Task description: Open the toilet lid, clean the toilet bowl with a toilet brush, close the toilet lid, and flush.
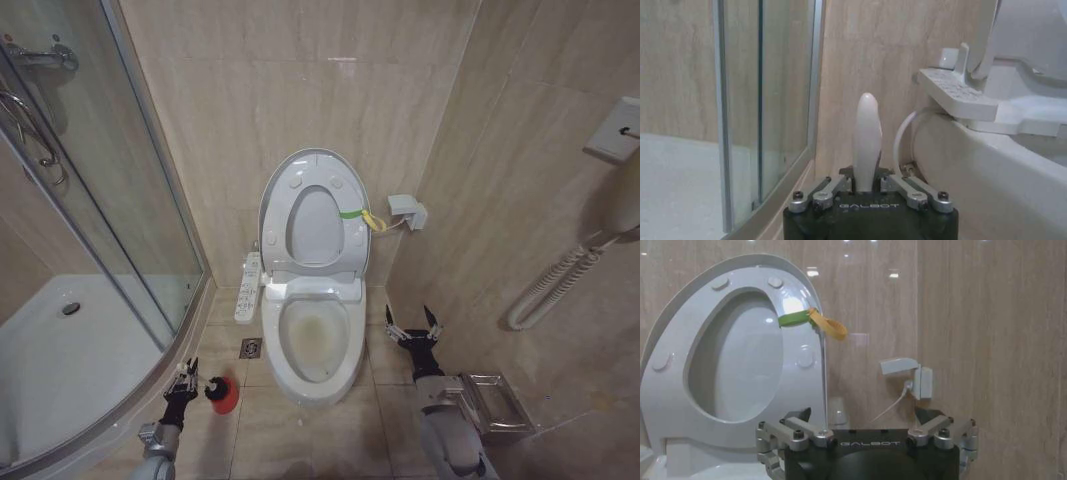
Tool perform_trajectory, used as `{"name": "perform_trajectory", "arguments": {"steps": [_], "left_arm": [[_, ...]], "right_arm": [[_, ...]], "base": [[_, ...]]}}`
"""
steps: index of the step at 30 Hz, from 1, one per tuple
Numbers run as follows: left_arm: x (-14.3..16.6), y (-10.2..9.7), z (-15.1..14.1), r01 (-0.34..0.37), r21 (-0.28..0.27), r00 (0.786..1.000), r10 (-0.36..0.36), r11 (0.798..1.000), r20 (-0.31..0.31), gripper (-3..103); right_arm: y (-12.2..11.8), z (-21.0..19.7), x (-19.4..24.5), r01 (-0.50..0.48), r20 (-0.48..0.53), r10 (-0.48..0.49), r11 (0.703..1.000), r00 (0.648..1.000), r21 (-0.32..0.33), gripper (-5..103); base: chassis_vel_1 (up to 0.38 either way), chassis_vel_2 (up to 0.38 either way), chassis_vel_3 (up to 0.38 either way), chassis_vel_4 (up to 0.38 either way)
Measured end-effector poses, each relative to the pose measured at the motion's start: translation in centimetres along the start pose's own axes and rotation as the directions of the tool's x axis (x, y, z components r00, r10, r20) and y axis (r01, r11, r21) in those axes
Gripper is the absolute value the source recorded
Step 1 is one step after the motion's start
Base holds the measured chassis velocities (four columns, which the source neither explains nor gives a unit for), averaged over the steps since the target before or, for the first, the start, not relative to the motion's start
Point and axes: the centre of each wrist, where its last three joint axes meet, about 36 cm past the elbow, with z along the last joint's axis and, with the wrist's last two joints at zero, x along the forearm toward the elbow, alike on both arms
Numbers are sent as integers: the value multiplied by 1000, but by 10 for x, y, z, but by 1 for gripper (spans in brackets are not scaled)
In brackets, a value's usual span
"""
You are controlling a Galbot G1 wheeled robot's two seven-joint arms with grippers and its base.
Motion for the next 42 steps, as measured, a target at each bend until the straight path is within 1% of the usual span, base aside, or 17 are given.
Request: {"name": "perform_trajectory", "arguments": {"steps": [6, 10, 13, 22, 24, 31, 38, 42], "left_arm": [[-2, -2, 5, 0, 3, 1000, 0, 1000, 2, 19], [-2, 1, 6, 0, 0, 1000, 0, 1000, 0, 19], [0, 6, 9, 3, -7, 1000, -3, 1000, -10, 19], [0, 10, 15, 4, -12, 1000, -4, 1000, -19, 19], [-1, 12, 18, 0, -15, 1000, 0, 1000, -28, 19], [-1, 12, 25, -8, -10, 999, 7, 1000, -46, 19], [-4, 9, 23, -13, 9, 999, 13, 1000, -36, 19], [-5, 12, 24, -18, 6, 999, 18, 1000, -45, 19]], "right_arm": [[0, 0, 0, 0, 0, 0, 1000, 1000, 0, 100], [0, 0, 0, 0, 0, 0, 1000, 1000, 0, 100], [0, 0, 0, 0, 0, 0, 1000, 1000, 0, 100], [0, 0, 0, 0, 0, 0, 1000, 1000, 0, 100], [0, 0, 0, 0, 0, 0, 1000, 1000, 0, 100], [0, 0, 0, 0, 0, 0, 1000, 1000, 0, 100], [0, 0, 0, 0, 0, 0, 1000, 1000, 0, 100], [0, 0, 0, 0, 0, 0, 1000, 1000, 0, 100]], "base": [[0, 0, 0, 0], [0, 0, 0, 0], [0, 0, 0, 0], [0, 0, 0, 0], [0, 0, 0, 0], [0, 0, 0, 0], [0, 0, 0, 0], [0, 0, 0, 0]]}}
